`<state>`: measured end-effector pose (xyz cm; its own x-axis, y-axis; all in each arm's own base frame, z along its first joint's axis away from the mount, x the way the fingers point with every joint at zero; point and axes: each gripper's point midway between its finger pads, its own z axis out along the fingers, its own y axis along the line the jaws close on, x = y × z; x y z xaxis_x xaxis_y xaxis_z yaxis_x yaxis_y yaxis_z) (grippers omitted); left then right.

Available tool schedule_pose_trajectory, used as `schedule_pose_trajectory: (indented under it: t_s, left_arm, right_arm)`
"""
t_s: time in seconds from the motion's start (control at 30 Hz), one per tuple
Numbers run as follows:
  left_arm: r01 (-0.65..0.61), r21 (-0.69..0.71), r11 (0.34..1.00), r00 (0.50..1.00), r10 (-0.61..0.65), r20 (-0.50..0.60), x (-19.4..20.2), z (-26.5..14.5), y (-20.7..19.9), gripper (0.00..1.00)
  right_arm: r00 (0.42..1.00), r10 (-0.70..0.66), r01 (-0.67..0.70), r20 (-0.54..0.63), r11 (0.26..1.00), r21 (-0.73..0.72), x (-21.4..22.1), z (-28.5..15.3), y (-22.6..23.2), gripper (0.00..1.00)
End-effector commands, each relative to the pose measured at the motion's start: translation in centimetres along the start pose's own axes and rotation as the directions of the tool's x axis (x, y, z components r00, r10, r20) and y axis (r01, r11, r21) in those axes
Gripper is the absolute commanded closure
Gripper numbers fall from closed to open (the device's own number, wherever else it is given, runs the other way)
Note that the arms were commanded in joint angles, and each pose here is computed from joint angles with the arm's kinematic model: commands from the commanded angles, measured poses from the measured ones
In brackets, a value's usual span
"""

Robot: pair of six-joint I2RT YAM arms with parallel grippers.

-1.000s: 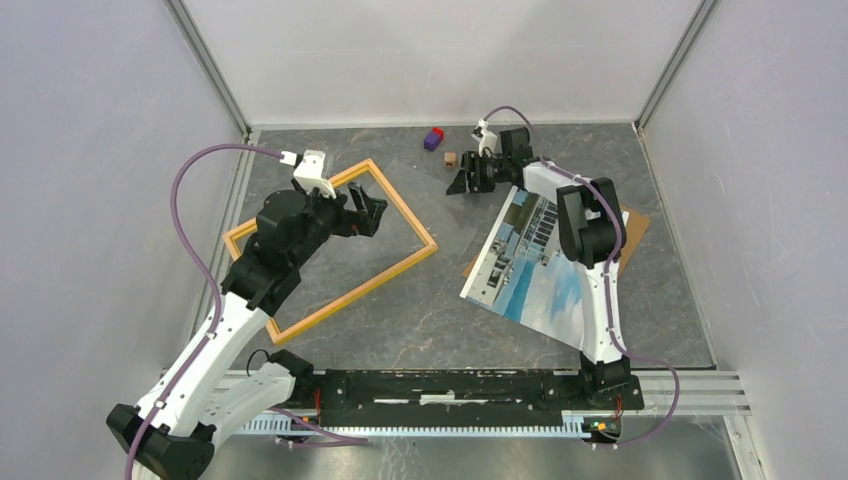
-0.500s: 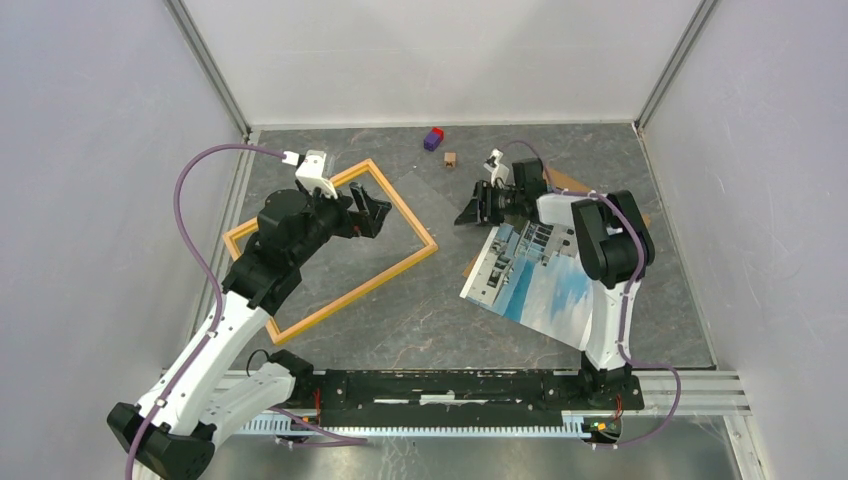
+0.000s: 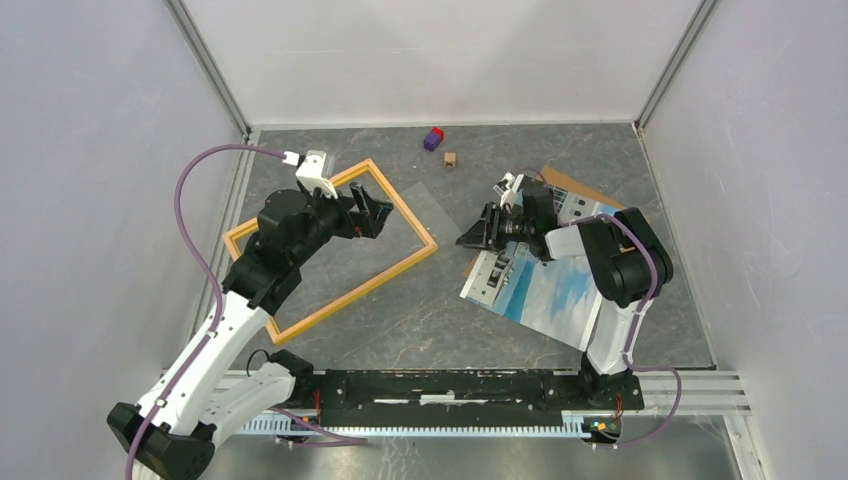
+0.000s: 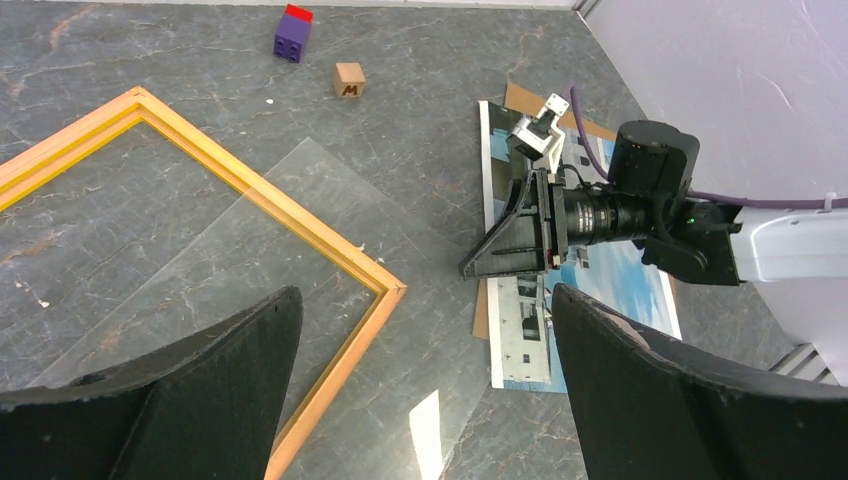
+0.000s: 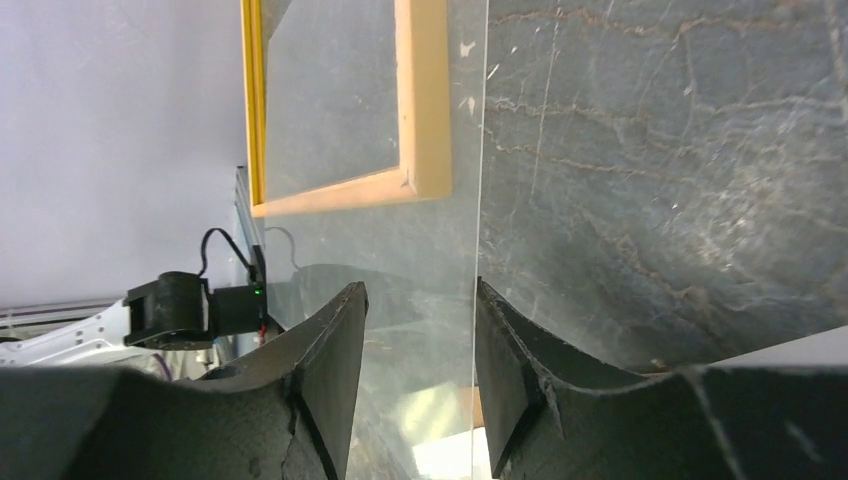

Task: Put the photo into the frame

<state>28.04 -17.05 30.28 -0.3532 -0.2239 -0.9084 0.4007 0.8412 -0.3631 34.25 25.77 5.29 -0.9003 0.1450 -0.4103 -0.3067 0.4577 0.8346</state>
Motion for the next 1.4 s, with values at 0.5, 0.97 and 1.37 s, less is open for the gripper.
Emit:
schedule_pose_trajectory:
  t_s: [0.5,0.97,1.37]
  left_arm:
    - [0.029,0.046,0.999,0.996,-0.033,0.079,-2.7,-0.5,-1.4,0.00]
    - [0.033,0.054,0.998,0.995,-0.039,0.096,-3.0,-1.0,-1.6,0.00]
    - [0.033,0.048,0.998,0.996,-0.037,0.083,-2.7,-0.6,-1.4,0.00]
  right_arm:
    - [1.000,0.016,-0.014,0.025,0.994,-0.113,0.2,2.6,1.8,0.60]
    - [0.986,-0.071,0.101,0.153,0.975,-0.196,-2.2,2.0,5.4,1.00]
    - [0.962,-0.159,0.225,0.223,0.923,-0.312,-4.1,3.5,7.4,1.00]
